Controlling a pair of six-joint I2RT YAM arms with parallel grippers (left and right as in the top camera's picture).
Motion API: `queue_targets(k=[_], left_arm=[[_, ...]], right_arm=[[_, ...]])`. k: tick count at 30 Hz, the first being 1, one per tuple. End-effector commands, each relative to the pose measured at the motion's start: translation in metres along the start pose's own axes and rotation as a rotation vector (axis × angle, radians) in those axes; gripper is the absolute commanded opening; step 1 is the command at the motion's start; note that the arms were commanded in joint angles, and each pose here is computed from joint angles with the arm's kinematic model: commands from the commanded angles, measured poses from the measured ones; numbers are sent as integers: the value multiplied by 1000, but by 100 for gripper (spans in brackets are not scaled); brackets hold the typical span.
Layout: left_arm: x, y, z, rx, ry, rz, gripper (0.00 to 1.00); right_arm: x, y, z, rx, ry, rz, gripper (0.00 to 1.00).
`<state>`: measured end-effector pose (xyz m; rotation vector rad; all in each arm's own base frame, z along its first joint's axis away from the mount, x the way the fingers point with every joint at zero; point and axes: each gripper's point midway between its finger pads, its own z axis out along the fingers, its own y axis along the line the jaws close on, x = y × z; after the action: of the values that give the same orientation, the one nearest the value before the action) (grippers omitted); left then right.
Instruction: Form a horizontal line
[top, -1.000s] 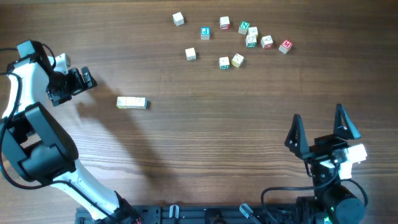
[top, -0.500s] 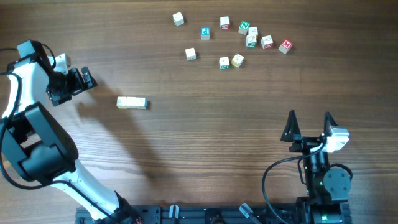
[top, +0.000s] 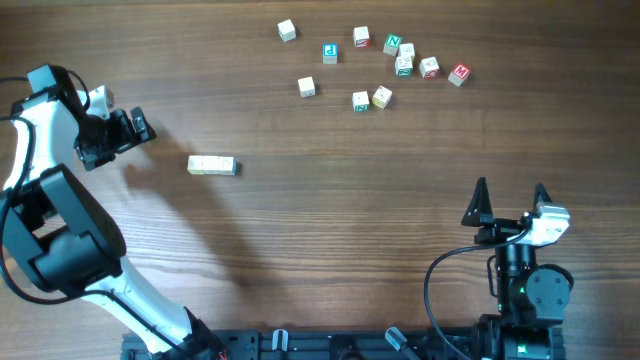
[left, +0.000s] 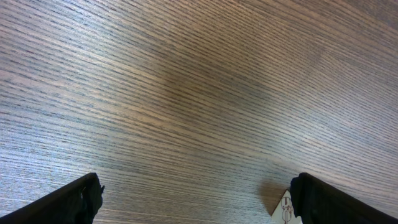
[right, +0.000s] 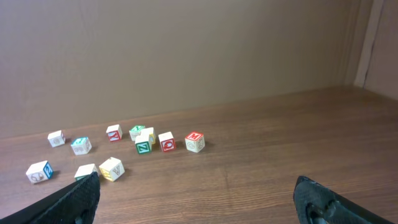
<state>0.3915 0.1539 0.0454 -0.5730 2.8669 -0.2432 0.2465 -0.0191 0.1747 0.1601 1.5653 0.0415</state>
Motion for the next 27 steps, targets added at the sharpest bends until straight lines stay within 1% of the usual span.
queue_targets(k=[1, 25, 26, 27], left_arm=[[-3, 1, 0, 1, -5, -3, 100], [-3, -1, 0, 2, -4, -1, 100], [-4, -5, -3, 3, -12, 9, 100], [-9, -12, -20, 3, -55, 29, 100]], right_arm=[[-1, 3, 0, -21, -4, -21, 100], [-1, 4, 0, -24, -4, -21, 100], [-1, 4, 0, -24, -4, -21, 100], [-1, 4, 0, -25, -4, -21, 100]])
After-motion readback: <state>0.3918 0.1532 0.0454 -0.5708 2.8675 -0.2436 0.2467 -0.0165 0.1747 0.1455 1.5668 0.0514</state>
